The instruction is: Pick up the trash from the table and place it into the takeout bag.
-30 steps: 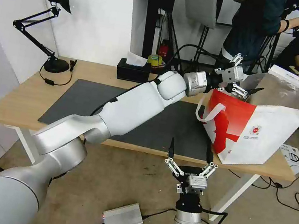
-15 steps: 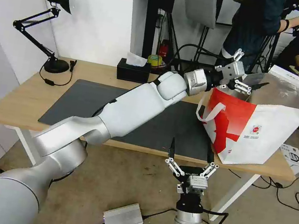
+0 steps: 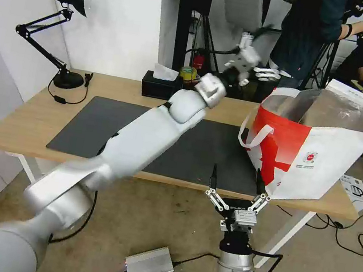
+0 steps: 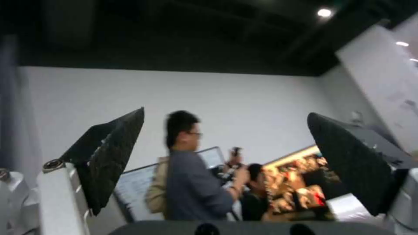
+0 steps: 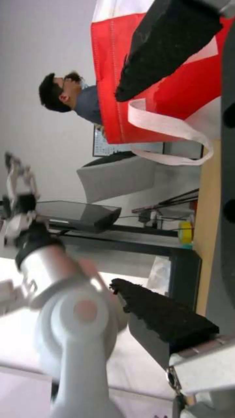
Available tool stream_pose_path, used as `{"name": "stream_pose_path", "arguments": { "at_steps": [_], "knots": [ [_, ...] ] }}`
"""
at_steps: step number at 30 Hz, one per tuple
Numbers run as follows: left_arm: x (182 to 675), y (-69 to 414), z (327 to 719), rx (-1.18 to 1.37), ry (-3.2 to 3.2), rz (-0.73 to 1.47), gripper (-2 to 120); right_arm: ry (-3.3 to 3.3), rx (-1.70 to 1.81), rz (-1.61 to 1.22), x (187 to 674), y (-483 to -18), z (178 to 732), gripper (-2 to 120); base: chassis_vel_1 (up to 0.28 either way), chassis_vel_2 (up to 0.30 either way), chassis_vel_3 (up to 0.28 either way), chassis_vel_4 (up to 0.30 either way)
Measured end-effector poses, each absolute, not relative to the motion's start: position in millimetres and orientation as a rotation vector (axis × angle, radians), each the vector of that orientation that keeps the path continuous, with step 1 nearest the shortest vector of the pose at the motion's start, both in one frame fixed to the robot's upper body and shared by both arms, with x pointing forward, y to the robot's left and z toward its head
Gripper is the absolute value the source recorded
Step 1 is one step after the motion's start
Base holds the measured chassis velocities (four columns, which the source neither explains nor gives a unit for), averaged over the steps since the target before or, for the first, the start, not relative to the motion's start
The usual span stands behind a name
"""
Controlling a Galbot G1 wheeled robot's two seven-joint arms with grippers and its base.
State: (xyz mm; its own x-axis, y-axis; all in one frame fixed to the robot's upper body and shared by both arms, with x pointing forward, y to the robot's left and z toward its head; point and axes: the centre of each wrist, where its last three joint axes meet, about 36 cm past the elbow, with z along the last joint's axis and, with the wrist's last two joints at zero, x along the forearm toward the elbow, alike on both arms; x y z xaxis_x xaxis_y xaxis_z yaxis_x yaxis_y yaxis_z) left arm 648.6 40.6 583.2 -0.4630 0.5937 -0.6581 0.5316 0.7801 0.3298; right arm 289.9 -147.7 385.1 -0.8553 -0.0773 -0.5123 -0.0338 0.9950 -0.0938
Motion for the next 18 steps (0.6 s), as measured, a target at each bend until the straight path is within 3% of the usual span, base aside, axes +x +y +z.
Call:
{"name": "stream_pose_path", "arguments": {
  "at_steps": [8, 18],
  "knots": [
    [629.9, 75.6, 572.2, 0.713, 2.196, 0.017, 100, 2.594, -0.077, -0.133, 296.8, -152.9, 381.4, 100, 0.0, 0.0, 0.0, 0.0],
    [574.7, 138.5, 519.9, 0.532, 2.273, -0.085, 100, 2.586, -0.088, -0.146, 302.0, -161.1, 381.9, 100, 0.0, 0.0, 0.0, 0.0]
  ]
}}
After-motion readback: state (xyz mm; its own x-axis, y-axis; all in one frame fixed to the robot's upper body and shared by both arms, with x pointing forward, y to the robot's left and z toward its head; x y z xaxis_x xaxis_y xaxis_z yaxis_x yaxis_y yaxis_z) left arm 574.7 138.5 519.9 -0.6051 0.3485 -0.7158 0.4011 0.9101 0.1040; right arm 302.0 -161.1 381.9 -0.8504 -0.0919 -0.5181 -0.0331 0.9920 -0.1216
